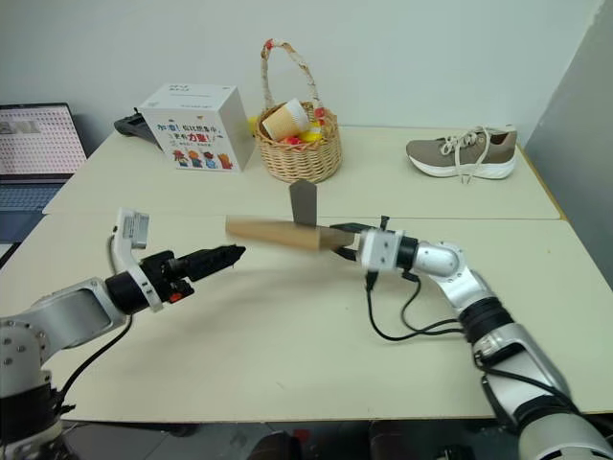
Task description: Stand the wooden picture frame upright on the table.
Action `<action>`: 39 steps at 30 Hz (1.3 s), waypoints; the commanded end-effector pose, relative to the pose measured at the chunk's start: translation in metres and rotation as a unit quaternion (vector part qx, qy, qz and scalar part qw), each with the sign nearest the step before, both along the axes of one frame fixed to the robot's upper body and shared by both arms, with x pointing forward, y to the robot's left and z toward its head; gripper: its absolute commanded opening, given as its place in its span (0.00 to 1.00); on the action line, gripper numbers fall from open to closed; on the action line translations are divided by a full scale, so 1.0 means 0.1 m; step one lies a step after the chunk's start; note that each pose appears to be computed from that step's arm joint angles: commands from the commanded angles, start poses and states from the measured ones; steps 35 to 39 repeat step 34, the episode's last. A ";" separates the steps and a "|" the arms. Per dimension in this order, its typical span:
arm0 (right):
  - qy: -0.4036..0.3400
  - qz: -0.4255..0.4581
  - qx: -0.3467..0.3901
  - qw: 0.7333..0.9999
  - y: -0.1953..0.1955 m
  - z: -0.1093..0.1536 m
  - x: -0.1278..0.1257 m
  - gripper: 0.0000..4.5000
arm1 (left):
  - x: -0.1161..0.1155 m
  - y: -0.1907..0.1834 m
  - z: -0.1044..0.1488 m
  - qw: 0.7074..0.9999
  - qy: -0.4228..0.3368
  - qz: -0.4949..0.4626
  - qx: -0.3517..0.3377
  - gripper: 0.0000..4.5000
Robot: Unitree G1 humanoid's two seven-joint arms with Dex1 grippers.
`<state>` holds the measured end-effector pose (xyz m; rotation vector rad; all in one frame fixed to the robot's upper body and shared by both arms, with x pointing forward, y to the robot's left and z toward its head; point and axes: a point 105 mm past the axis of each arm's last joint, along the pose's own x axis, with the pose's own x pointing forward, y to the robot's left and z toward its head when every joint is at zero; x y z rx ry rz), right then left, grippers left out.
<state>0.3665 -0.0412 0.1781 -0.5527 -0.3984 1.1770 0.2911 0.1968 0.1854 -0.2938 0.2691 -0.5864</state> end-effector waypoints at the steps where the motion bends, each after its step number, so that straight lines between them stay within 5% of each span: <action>1: 0.245 0.055 0.095 0.963 0.13 0.06 0.01 0.29 | -0.03 -0.10 0.03 0.989 -0.096 0.016 0.115 1.00; 4: 0.363 0.056 0.115 0.923 0.17 -0.15 0.08 0.29 | -0.09 -0.19 -0.11 0.983 -0.114 -0.001 0.143 1.00; 9: 0.424 0.028 0.106 0.899 0.19 -0.36 0.16 0.29 | -0.13 -0.22 -0.21 0.985 -0.116 -0.008 0.126 1.00; 11: 0.425 0.026 0.108 0.899 0.20 -0.37 0.17 0.44 | -0.13 -0.21 -0.23 0.985 -0.116 -0.011 0.126 1.00; 23: 0.378 -0.019 0.074 0.923 -0.20 -0.52 0.12 0.99 | -0.03 -0.12 -0.21 0.983 -0.107 -0.018 0.148 1.00; 27: 0.321 -0.046 0.009 0.946 -0.60 -0.45 -0.05 0.99 | 0.03 0.15 -0.15 0.984 -0.082 0.001 0.158 1.00; 34: 0.300 -0.040 0.033 0.952 -0.70 0.21 -0.53 0.99 | 0.04 0.38 0.14 0.980 -0.074 -0.056 0.174 1.00; 39: 0.300 -0.040 0.033 0.952 -0.70 0.21 -0.53 0.99 | 0.04 0.38 0.14 0.980 -0.074 -0.056 0.174 1.00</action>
